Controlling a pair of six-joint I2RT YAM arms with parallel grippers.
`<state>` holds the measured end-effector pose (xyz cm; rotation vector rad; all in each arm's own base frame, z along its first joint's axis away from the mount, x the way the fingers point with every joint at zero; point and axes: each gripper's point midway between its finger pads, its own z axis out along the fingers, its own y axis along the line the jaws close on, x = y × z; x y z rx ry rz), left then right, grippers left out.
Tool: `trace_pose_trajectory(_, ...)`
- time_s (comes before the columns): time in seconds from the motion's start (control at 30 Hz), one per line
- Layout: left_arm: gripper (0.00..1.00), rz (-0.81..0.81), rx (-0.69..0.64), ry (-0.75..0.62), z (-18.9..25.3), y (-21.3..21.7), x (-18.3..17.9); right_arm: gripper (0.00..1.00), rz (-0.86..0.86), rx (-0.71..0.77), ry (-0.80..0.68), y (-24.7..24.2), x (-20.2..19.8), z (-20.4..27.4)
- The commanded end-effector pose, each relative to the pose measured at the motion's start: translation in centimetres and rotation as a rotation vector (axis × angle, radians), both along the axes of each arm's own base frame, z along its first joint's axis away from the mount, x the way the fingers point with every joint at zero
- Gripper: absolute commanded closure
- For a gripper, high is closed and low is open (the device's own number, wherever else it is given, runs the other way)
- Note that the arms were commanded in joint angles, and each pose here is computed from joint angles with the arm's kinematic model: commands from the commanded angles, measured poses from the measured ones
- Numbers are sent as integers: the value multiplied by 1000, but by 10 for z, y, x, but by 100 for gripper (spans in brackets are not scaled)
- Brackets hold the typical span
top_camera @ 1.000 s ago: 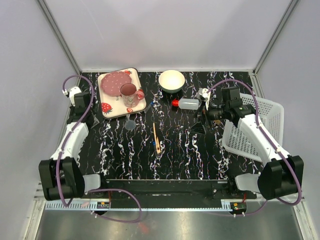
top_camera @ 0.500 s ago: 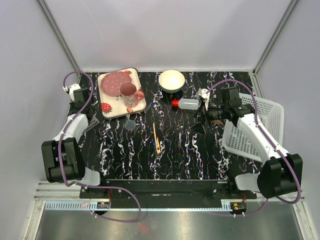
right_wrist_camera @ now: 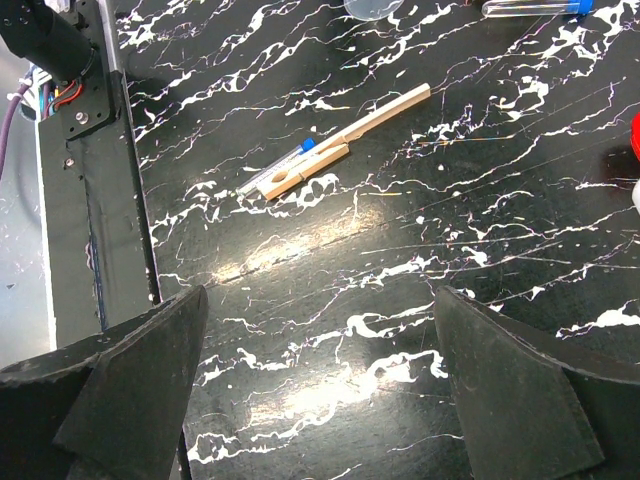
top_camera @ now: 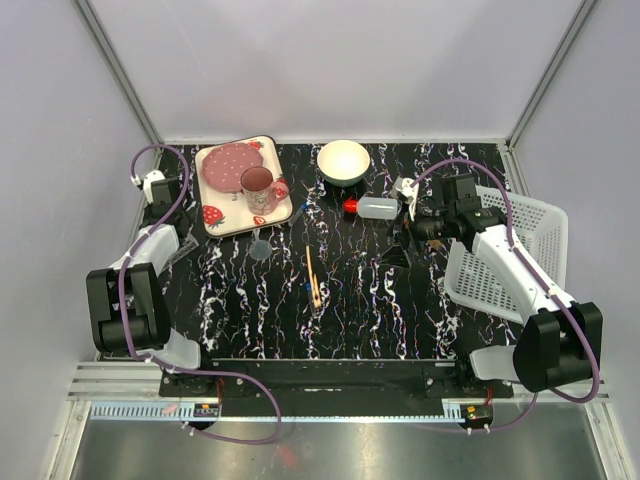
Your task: Organize the chemistry lab equipment
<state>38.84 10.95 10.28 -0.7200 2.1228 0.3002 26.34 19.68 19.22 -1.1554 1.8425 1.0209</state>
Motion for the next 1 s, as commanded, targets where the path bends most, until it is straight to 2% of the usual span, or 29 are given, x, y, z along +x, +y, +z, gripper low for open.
trace_pose_trajectory(0.0, 97, 4, -7, -74, 15, 2, 17, 0, 5, -1, -22, -1, 2, 1)
trace_pose_trajectory(0.43, 95, 8, -21, -29, -4, 2, 16, 0, 6, 0, -20, -2, 2, 1)
trace_pose_trajectory(0.6, 84, 11, -26, -18, -9, 1, 13, 0, 5, 1, -22, -3, 3, 2)
trace_pose_trajectory(0.87, 62, 22, -27, -26, -3, 1, 9, 0, 2, 1, -24, -4, 3, 2)
trace_pose_trajectory(0.97, 59, 25, -25, -37, 3, 1, 6, 0, 2, 0, -25, -4, 3, 2)
